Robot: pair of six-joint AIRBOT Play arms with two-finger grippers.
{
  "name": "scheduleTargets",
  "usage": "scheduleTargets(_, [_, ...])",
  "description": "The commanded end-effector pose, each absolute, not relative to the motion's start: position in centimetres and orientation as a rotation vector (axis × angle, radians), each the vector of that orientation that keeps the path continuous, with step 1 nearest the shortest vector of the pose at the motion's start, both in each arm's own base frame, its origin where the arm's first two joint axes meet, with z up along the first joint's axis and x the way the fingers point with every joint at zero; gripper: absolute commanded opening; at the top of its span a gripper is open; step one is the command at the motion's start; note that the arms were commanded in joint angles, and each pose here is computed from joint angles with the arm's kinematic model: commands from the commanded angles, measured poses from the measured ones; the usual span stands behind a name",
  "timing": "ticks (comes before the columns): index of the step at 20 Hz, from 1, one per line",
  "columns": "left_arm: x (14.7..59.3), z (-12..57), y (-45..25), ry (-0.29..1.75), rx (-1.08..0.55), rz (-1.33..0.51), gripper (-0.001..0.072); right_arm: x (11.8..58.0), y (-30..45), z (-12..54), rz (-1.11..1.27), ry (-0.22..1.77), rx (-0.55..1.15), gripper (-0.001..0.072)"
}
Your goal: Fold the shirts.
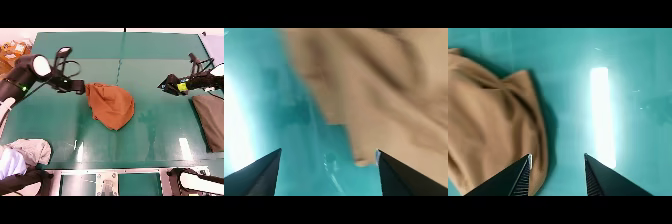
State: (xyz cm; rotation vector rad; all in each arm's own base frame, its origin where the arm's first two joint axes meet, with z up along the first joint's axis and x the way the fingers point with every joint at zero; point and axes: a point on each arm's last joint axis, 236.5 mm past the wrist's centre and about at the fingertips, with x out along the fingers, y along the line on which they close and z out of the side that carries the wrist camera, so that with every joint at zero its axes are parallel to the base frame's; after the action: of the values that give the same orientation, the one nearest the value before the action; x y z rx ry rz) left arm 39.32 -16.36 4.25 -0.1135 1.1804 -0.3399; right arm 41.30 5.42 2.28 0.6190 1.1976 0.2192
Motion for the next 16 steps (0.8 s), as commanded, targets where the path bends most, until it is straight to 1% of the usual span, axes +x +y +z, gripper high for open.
scheduleTargets(1, [37.7,-0.2,-14.6,1.281,-0.285,-0.280,0.0664,42.6,8.0,-1.7,0.312,1.258,0.715,0.0399])
scheduleTargets(3, [34.6,-3.3,-16.9,1.362,-0.342,-0.340,0.0664,43.3,10.9,-3.4,0.415,1.275,0.792,0.0399])
scheduleTargets(5, [32.7,-6.0,-19.0,1.379,-0.407,-0.348,0.0664,43.9,13.4,-5.0,0.480,1.297,0.842,0.0399])
scheduleTargets(9, [32.8,-9.1,-22.8,1.290,-0.508,-0.335,0.0663,44.8,17.4,-7.5,0.546,1.361,0.817,0.0398])
scheduleTargets(12, [33.5,-9.8,-25.9,1.256,-0.585,-0.371,0.0661,44.9,20.3,-7.4,0.605,1.370,0.768,0.0397])
scheduleTargets(13, [33.8,-9.7,-26.3,1.246,-0.604,-0.378,0.0555,44.9,21.1,-7.0,0.622,1.367,0.753,0.0373])
scheduleTargets(15, [33.8,-9.2,-26.6,1.232,-0.560,-0.428,0.0113,44.8,22.3,-6.4,0.650,1.361,0.730,0.0244])
scheduleTargets(16, [33.8,-8.8,-27.0,1.231,-0.536,-0.463,0.0026,44.7,22.7,-6.3,0.660,1.361,0.722,0.0177])
